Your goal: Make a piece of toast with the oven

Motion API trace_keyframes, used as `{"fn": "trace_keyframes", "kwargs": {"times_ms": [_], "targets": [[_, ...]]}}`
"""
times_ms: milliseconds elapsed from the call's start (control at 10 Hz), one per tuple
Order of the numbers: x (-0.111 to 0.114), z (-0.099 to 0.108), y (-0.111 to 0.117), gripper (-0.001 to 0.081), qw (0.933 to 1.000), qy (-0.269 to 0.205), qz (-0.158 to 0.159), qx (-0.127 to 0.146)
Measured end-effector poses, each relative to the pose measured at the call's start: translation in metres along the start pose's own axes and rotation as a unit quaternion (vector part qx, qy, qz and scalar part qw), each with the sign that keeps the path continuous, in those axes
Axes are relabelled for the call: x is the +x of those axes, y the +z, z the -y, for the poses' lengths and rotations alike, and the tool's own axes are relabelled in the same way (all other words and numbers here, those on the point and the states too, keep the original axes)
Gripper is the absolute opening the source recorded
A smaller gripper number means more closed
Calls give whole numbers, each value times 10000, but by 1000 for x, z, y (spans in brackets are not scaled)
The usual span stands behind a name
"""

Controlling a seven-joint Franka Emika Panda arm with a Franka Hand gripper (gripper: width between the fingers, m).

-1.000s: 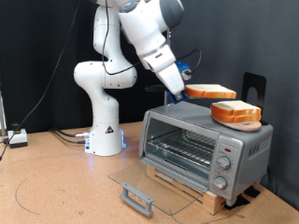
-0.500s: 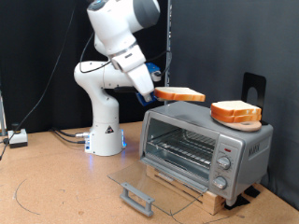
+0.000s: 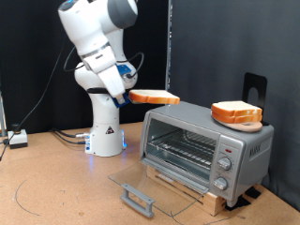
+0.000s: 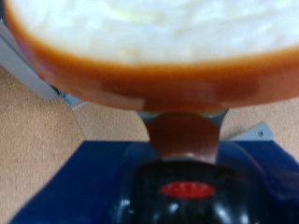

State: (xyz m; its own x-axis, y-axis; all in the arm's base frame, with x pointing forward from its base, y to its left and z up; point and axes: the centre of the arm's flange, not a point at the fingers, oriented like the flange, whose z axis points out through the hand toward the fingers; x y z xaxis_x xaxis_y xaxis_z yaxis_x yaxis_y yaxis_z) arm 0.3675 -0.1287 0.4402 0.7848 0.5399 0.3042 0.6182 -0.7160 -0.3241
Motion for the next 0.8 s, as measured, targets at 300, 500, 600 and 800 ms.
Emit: {"fn": "trace_keyframes", "kwargs": {"times_ms": [300, 500, 600, 800], "targets": [[-37, -23, -17, 395, 10000, 48, -44, -41], [-54, -38, -25, 395, 9999, 83, -82, -34], [-54, -38, -24, 395, 9999, 82, -73, -26], [-57, -40, -8, 395, 9998, 66, -186, -92]]}}
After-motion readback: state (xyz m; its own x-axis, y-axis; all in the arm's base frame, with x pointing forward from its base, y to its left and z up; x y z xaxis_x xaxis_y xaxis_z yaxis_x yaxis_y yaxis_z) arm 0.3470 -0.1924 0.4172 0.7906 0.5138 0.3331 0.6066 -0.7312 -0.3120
